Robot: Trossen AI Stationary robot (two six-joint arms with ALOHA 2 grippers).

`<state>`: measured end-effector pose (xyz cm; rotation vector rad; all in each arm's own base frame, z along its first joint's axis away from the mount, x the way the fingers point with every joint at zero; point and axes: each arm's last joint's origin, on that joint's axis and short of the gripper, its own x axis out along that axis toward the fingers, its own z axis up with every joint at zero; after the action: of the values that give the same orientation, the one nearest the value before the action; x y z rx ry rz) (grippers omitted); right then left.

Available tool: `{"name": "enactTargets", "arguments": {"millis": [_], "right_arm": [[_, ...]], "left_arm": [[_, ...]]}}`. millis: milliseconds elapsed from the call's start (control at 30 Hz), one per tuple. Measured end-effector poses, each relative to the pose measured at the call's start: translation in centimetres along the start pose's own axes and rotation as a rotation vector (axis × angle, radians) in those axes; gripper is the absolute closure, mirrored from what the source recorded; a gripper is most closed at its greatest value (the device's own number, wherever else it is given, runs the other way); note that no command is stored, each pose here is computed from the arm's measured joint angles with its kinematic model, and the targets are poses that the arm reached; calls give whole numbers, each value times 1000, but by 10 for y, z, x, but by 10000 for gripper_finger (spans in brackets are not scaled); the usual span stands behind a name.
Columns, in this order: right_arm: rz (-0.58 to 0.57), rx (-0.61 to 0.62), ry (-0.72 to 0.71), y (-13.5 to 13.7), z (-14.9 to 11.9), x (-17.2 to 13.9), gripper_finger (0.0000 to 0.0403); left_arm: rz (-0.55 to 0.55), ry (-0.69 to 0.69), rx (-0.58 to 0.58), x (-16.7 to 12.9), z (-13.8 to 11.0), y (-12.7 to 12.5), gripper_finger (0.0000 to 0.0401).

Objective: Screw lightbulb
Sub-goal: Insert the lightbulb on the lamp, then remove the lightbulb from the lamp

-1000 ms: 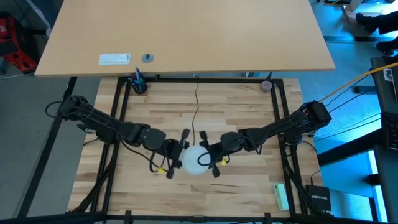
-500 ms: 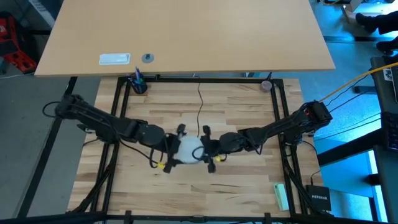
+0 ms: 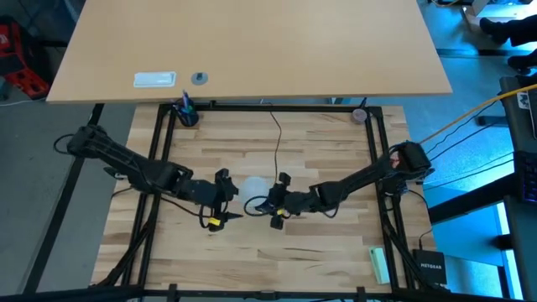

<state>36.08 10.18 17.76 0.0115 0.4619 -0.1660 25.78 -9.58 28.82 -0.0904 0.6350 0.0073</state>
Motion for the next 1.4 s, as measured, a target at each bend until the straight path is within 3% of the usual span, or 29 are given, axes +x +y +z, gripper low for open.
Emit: {"name": "enactTargets", "arguments": {"millis": [233, 367, 500, 800, 1133, 1400], "right_arm": [[-107, -17, 31, -1, -27, 22, 223], [-119, 11, 26, 1, -41, 34, 223], [-138, 45, -1, 3, -51, 44, 223], [-138, 70, -20, 6, -65, 55, 223], [-141, 75, -17, 4, -52, 46, 89], [-122, 29, 56, 3, -20, 7, 67]], "left_arm": [[18, -30, -50, 21, -32, 5, 80], [29, -28, -63, 26, -42, 10, 80], [19, -28, -152, 31, -50, 11, 80], [18, 24, -161, 37, -66, 14, 80], [33, 24, -162, 37, -66, 15, 80], [76, 9, -139, 37, -66, 16, 80]]}}
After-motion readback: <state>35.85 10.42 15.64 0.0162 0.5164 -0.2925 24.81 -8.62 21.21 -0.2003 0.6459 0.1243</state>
